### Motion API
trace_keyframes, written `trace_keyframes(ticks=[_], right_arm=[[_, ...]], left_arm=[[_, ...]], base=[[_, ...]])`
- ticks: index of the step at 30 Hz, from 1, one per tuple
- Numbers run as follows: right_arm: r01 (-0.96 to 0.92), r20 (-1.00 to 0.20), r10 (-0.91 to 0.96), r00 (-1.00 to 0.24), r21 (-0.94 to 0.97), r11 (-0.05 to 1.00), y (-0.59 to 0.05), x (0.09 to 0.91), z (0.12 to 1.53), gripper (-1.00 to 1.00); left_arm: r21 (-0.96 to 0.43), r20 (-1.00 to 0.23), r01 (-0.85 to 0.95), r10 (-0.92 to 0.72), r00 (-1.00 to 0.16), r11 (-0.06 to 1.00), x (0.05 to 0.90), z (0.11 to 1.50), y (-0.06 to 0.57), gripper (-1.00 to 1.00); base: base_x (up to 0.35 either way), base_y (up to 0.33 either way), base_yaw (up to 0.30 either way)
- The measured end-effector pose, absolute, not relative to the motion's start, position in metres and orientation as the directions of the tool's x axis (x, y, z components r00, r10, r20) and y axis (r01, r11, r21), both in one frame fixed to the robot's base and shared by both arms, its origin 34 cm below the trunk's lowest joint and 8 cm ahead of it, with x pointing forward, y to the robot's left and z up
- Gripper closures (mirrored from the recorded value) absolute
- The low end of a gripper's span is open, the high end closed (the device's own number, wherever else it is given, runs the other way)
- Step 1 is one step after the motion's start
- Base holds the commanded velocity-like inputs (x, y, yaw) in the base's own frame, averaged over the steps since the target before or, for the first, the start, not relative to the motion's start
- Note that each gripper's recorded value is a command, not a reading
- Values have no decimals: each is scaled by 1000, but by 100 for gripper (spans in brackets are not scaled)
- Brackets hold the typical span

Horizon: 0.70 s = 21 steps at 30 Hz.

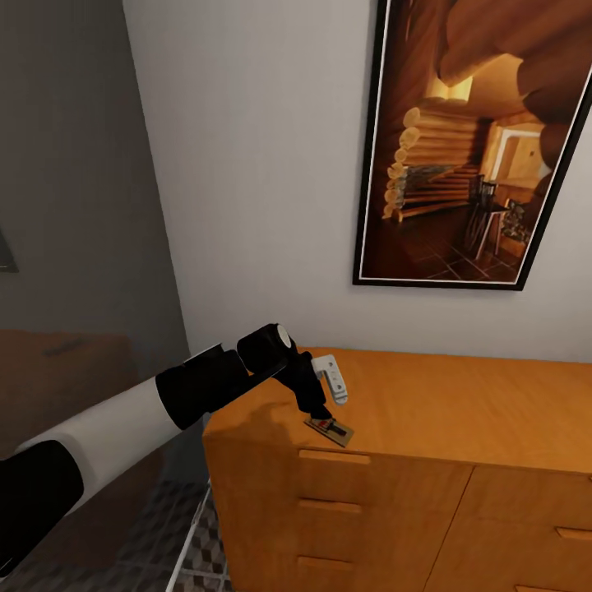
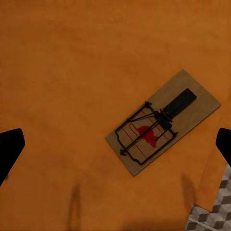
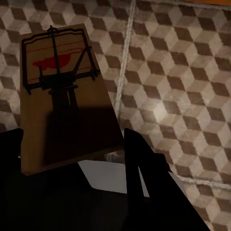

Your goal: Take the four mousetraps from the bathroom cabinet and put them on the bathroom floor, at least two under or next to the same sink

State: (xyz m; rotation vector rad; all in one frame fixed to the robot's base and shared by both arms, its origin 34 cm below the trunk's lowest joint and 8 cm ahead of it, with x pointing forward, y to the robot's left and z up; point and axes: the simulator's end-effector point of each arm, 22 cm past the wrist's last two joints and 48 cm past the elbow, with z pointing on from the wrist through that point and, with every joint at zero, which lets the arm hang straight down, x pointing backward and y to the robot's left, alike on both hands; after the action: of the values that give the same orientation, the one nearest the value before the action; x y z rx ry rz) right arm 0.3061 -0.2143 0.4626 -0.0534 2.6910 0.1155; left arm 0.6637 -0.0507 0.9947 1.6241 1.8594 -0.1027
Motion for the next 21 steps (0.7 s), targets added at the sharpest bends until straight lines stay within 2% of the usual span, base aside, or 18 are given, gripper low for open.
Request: trace_keyframes(ticks=[8,16,21], right_arm=[[-56,-434,-19,-901,73,996,-214,306,463,100],[-56,-434,-19,-901,74,996,-213,306,463,100],[-56,-434,-19,-901,74,996,-213,306,463,100]], left_arm=[[350,-518,911,855,-5,217,660,995,-53,-100],[237,-540,968,840,60,83,609,1000,-66,-100],[209,-539,976,840,63,61,601,1000,-61,-100]], base=[[1,-1,0],[0,0,0],[0,0,0]])
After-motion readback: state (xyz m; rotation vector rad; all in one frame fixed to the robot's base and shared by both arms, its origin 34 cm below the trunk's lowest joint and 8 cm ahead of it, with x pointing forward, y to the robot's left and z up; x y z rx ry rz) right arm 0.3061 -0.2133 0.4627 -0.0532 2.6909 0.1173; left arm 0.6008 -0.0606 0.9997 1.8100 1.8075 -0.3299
